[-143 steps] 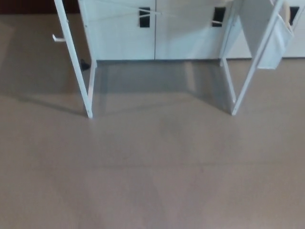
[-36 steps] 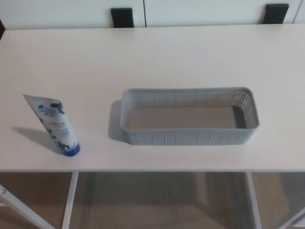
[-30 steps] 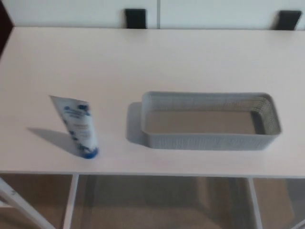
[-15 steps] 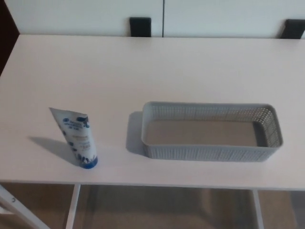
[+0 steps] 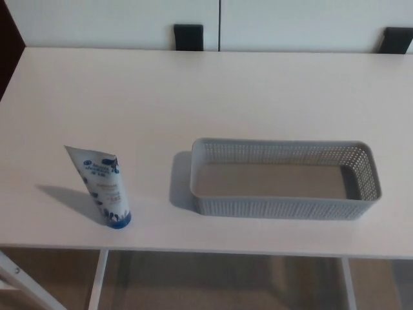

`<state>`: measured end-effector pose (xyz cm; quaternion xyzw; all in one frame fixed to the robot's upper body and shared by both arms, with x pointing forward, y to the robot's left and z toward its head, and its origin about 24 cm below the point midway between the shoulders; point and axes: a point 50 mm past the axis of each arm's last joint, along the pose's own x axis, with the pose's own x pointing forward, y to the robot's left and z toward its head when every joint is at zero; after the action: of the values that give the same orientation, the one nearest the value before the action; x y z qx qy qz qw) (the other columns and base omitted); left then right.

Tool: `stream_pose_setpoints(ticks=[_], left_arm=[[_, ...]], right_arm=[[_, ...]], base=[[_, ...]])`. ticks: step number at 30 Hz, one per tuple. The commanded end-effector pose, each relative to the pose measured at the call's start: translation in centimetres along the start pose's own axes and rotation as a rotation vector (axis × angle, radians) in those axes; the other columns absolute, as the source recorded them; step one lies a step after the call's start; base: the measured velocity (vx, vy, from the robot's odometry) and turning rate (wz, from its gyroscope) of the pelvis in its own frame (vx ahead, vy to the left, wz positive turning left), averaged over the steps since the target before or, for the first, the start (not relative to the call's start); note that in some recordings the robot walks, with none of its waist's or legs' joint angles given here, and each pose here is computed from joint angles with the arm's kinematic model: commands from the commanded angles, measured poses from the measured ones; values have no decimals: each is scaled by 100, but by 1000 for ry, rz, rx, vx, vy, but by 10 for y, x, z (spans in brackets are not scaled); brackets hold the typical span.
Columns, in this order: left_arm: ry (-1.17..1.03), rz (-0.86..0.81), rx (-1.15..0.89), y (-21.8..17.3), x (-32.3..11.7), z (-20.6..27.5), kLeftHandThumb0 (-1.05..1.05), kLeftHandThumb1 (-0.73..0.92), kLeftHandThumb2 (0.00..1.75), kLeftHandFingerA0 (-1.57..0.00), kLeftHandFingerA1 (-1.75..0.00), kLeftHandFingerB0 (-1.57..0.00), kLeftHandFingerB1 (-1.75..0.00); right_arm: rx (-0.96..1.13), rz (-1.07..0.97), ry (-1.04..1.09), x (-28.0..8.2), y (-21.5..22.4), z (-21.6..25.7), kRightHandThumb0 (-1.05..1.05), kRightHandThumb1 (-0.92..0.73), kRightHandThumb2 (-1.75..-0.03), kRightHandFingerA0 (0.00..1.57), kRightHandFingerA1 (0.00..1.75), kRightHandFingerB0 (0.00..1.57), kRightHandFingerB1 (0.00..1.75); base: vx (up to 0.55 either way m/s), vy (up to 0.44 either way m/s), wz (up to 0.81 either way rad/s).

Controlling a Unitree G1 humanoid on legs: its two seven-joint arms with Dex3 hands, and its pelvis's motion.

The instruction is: The robot walks towards a table in front, picks a shampoo with left hand and puts it in a small grey container

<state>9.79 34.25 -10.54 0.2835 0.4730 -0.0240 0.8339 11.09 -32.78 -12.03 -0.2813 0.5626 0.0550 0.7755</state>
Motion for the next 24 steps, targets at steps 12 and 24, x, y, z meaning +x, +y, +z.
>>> stream_pose_setpoints(ticks=[12, 24], left_arm=[[-549, -195, -232, 40, -127, -3, -17, 46, 94, -11, -51, -9, -49], [-1031, -219, -230, 112, -215, 55, -22, 34, 86, -3, -49, 0, -47]], right_arm=[[-22, -16, 21, -2, -12, -1, -38, -70, -61, 62, 50, 53, 40], [-22, -27, 20, -3, -12, -6, -38, -70, -62, 63, 50, 52, 40]], base=[[0, 0, 0], [0, 0, 0]])
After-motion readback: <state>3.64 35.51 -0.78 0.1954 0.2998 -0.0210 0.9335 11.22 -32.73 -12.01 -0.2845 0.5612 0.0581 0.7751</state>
